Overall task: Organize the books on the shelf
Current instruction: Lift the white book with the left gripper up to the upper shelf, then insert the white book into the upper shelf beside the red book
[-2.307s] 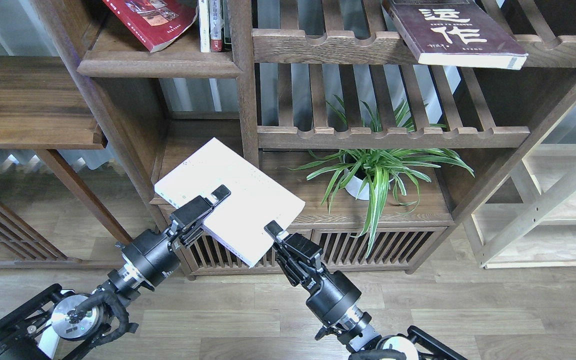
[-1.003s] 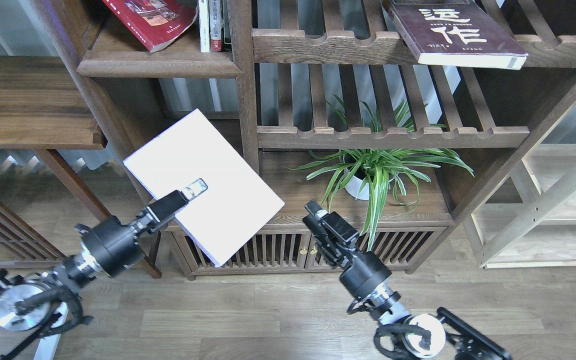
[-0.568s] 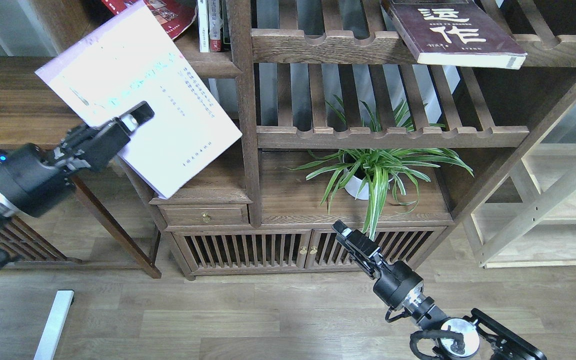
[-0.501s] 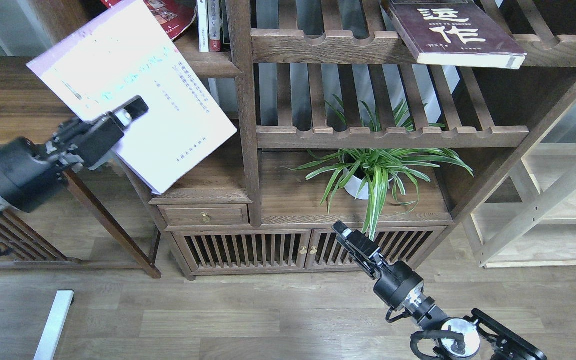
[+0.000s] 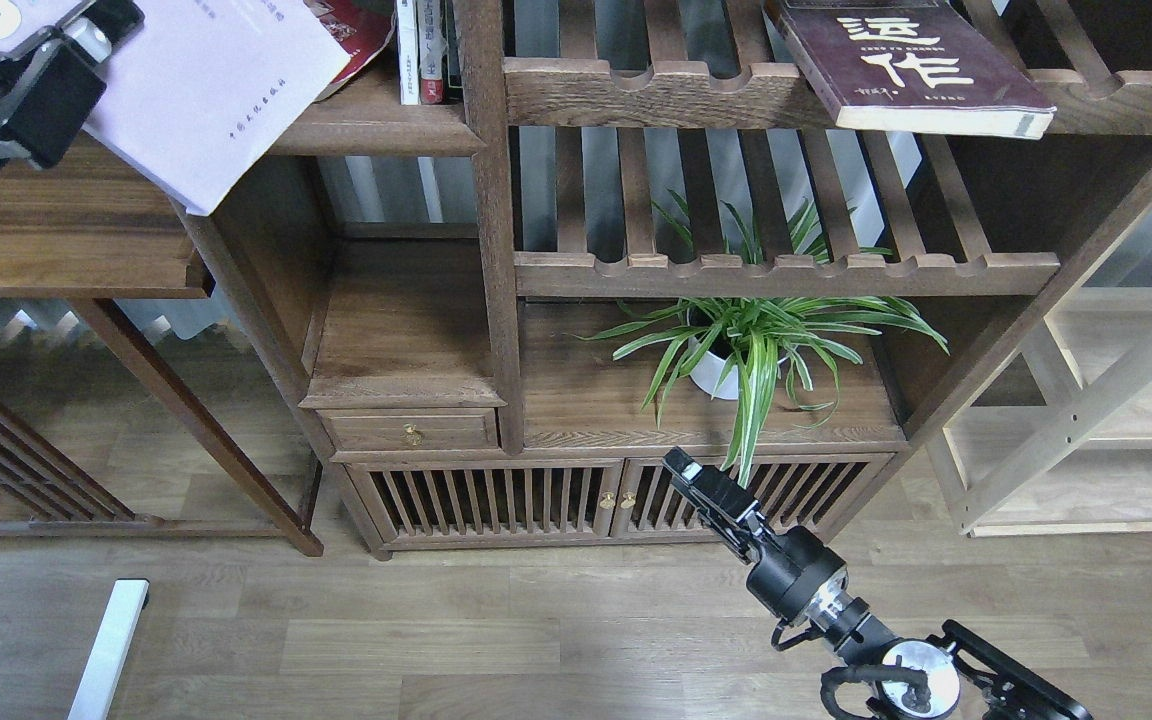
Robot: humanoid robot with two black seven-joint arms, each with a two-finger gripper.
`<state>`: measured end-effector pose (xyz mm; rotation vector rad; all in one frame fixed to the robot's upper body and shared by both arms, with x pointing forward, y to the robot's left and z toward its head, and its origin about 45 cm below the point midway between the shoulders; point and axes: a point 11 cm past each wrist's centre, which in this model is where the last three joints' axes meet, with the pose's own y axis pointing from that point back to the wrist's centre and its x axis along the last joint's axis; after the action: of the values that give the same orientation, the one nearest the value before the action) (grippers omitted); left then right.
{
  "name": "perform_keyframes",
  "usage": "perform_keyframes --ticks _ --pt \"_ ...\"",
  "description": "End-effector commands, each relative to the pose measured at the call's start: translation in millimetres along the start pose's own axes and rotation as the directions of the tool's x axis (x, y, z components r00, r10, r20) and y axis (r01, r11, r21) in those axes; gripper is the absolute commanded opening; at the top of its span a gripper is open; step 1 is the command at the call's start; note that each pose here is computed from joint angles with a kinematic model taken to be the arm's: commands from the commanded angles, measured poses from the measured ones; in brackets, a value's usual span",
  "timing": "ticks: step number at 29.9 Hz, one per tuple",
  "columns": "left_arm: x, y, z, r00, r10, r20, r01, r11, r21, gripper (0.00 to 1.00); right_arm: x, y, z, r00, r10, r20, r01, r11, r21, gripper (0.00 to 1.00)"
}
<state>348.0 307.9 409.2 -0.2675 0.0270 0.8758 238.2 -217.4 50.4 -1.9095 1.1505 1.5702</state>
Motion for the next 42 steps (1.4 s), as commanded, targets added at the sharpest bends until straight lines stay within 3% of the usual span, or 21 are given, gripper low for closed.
perform_keyframes --ticks 1,11,25,42 --pt "6 -9 -7 0.998 0.034 0.05 -0.036 0.999 0.03 0.0 0 -1 2 1.0 -0.001 0.004 0.001 1.0 0.0 0.59" --pt "-9 -71 4 0.987 0.063 0.147 -0.059 0.998 -0.028 0.0 -8 -12 16 0.999 -0.032 0.04 0.032 0.999 -0.002 0.59" --pt "10 -67 -5 0.967 0.188 0.174 -0.192 0.981 0.011 0.0 -13 -22 31 0.997 -0.048 0.068 0.049 0.999 -0.011 0.59" --pt "24 -110 -15 0.939 0.328 0.106 -0.335 0.941 0.056 0.0 -17 -26 44 0.995 -0.059 0.079 0.062 0.998 -0.028 0.59"
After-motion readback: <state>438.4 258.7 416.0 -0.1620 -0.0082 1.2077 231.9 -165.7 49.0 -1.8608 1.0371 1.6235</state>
